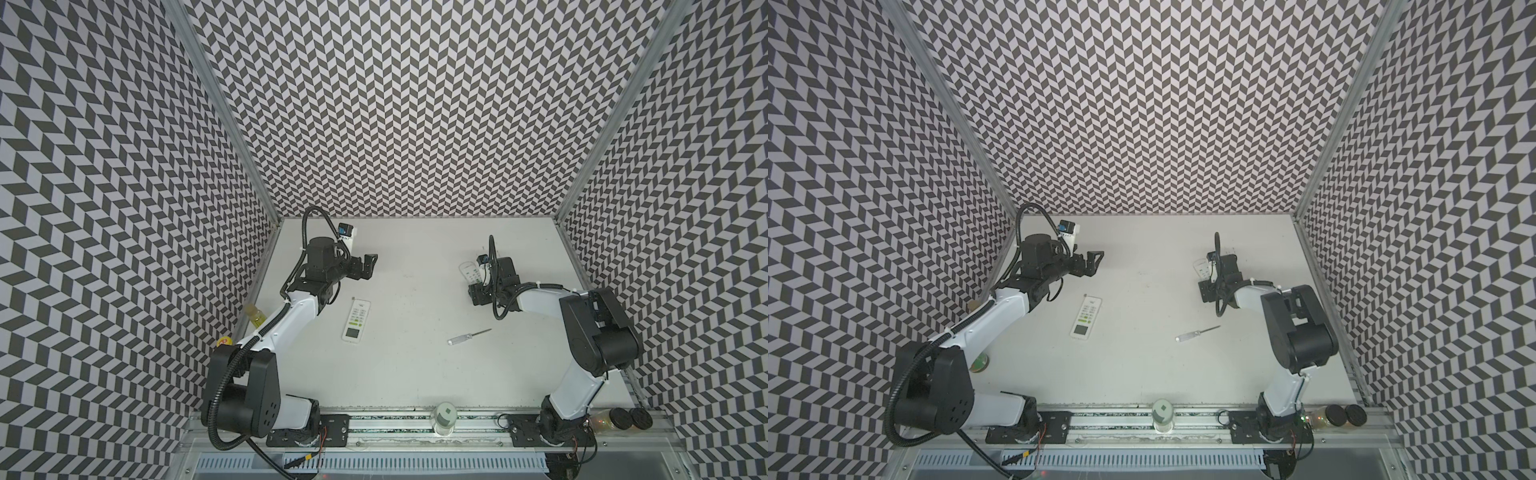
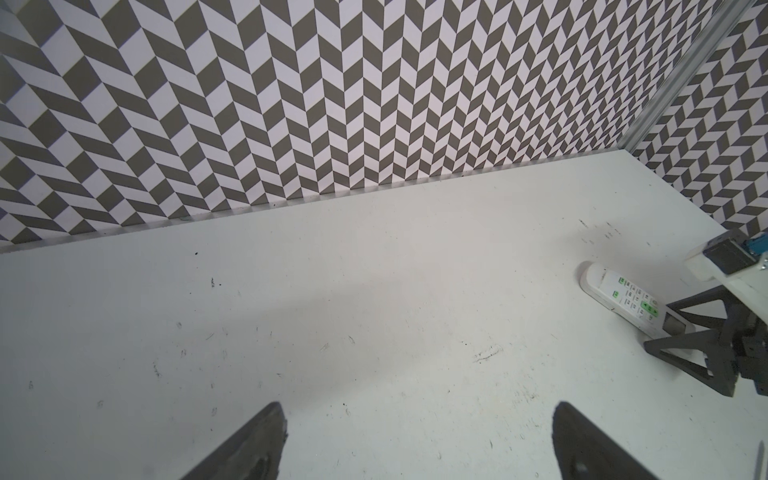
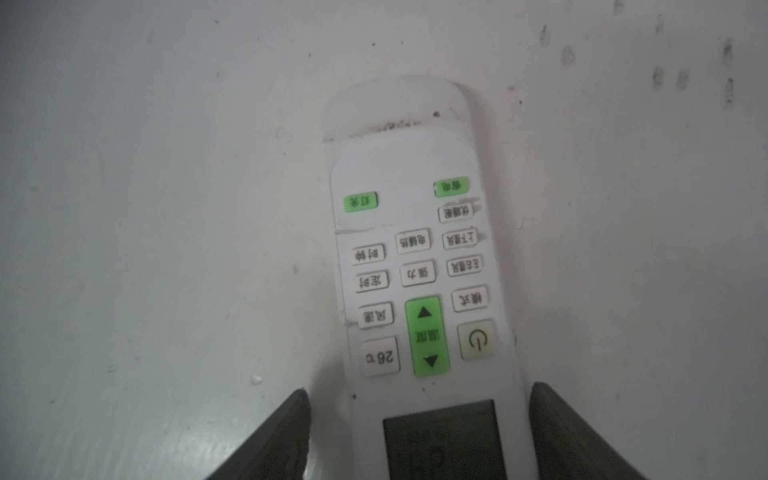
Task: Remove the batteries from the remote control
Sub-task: 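Reach the right gripper to the farther white remote and grasp it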
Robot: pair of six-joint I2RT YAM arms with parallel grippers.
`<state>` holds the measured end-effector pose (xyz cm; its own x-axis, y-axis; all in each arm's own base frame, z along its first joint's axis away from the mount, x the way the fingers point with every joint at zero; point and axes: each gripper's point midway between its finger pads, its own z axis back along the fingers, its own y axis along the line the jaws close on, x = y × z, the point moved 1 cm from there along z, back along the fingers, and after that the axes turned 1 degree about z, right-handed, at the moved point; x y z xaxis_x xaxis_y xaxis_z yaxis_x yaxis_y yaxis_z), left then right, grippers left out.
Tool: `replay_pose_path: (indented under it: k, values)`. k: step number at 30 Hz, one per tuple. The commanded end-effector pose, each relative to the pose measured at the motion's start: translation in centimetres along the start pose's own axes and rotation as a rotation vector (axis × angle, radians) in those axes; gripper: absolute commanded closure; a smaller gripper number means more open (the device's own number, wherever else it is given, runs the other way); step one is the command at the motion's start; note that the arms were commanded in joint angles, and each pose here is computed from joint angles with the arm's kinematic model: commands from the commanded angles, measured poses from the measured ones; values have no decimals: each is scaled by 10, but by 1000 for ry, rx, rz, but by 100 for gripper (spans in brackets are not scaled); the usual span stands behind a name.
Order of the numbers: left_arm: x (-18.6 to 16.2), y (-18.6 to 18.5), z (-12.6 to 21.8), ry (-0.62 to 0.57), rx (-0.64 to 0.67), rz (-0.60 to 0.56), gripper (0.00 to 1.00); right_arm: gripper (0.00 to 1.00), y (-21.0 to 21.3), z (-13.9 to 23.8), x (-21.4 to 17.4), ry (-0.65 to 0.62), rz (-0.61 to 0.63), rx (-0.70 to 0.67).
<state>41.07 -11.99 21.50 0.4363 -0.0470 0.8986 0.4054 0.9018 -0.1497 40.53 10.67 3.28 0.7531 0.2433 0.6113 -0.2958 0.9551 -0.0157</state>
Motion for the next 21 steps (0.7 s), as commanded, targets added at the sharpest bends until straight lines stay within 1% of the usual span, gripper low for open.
replay_pose_path:
  k: [1,4,8,9,11,16,17,19,21]
  values:
    - [19,3,8,-45,21,-43,0,28,6,-9,-1,27,24,38]
    - [20,4,9,-43,17,-67,0,37,11,-13,-4,55,30,66]
    - [20,6,10,-43,33,-120,0,40,16,-15,-4,57,26,96]
    - [22,5,11,-43,33,-133,0,44,17,-15,-3,61,30,107]
    - [23,4,13,-39,24,-168,0,46,18,-14,-1,58,36,108]
    - [31,0,18,-43,16,-247,0,49,37,-3,12,3,75,168]
    - [35,-2,20,-42,7,-264,0,53,44,-1,14,-3,94,192]
    - [39,-5,20,-35,0,-298,0,53,54,6,20,-24,121,215]
    - [43,-17,21,-28,-14,-387,0,53,69,15,27,-65,165,256]
